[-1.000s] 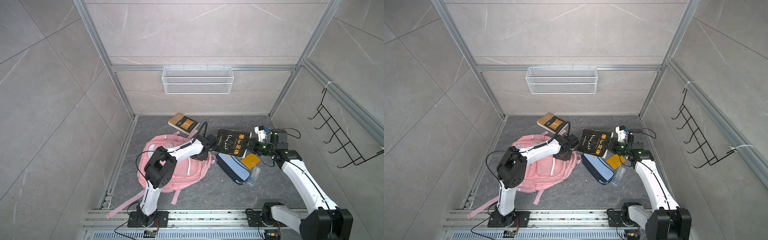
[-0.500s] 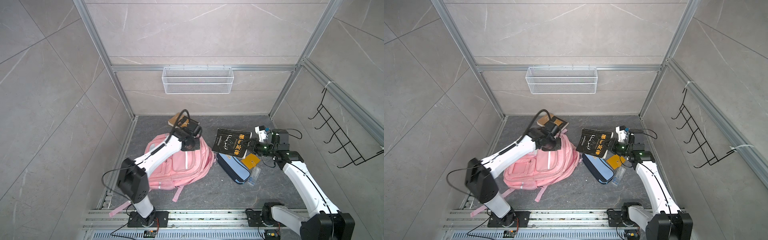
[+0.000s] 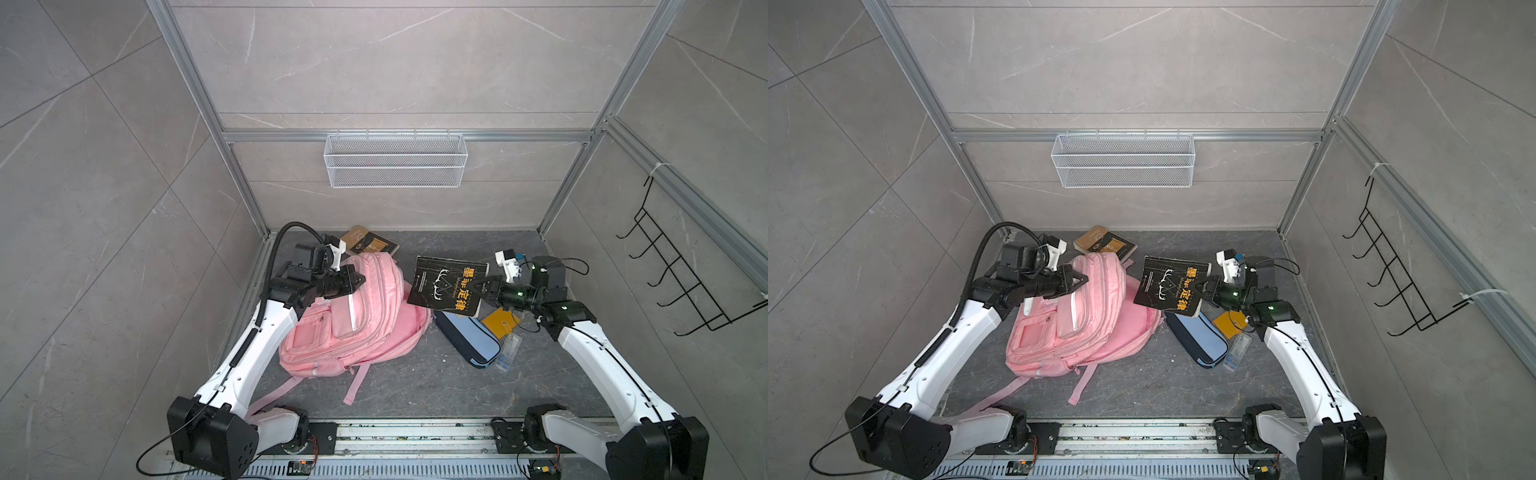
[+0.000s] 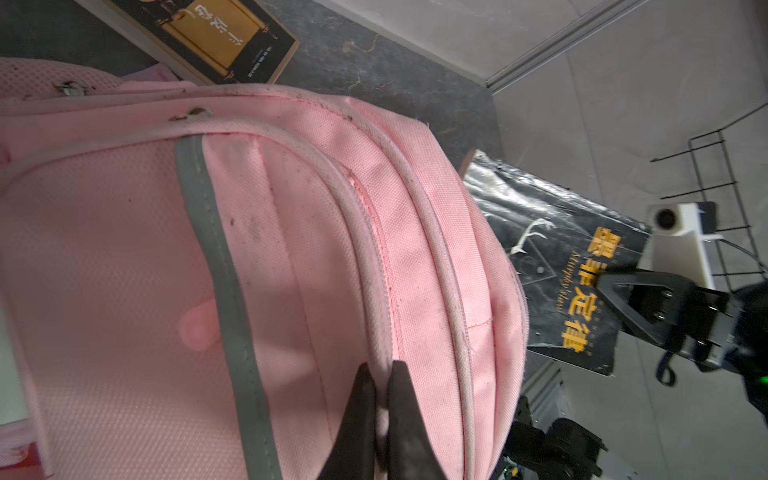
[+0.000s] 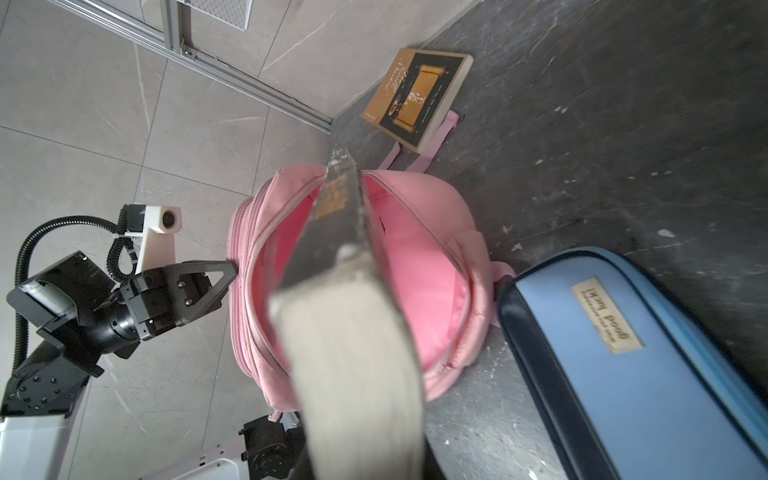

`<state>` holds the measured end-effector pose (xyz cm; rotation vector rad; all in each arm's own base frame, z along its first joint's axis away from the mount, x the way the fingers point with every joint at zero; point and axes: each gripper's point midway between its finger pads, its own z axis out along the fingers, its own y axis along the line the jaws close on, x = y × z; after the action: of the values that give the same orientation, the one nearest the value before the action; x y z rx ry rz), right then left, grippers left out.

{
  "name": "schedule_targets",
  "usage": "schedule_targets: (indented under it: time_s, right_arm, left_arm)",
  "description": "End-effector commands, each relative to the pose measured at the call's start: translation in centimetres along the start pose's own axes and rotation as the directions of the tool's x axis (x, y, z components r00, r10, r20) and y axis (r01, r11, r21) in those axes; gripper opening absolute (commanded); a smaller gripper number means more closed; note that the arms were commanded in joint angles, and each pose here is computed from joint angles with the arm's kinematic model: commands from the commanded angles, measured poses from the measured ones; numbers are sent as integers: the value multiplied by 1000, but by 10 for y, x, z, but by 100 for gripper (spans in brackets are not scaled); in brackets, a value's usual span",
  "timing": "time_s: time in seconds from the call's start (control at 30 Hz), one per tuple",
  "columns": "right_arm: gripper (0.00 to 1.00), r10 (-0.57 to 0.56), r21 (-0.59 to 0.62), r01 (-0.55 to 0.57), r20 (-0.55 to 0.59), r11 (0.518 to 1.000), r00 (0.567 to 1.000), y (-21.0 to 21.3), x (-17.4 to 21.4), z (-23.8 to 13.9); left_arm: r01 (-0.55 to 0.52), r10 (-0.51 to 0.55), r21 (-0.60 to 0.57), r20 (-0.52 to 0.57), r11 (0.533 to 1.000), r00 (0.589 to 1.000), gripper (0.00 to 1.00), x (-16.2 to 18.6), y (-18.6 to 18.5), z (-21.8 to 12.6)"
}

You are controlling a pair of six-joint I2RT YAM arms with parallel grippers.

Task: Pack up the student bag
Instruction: 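Pinch and lift the backpack's top edge with the left gripper, opening it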

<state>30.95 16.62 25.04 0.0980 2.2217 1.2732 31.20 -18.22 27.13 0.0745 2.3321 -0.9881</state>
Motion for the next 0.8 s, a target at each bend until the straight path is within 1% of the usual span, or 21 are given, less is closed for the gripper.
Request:
schedule_targets:
  time_s: [0.0,0.1,0.3,0.43,0.53,0.67,0.77]
  right_arm:
    - [0,-24,-70,24,3,997,1000,25,1,21]
    - [0,-14,-73,11,-50,997,999,29,17,49]
    - [0,23,-129,-36,-102,991,995,41,31,94]
    - [0,13,-144,-32,-134,989,991,50,37,115]
    - [0,31,-177,-58,-152,983,988,53,40,130]
    - [0,44,-203,-87,-206,975,978,56,54,153]
    - [0,44,-215,-93,-222,972,974,61,60,158]
  left_arm:
    - [-202,163,267,162,942,973,0,-30,-69,-38]
    - [-213,163,308,182,927,970,0,-32,-78,-45]
    - [-224,157,367,203,903,966,0,-39,-90,-56]
    - [-222,154,386,201,895,967,0,-42,-93,-62]
    - [-218,149,405,195,888,969,0,-43,-95,-65]
    - [-202,144,416,167,886,975,0,-40,-94,-62]
    - [-198,140,409,169,891,976,0,-39,-92,-63]
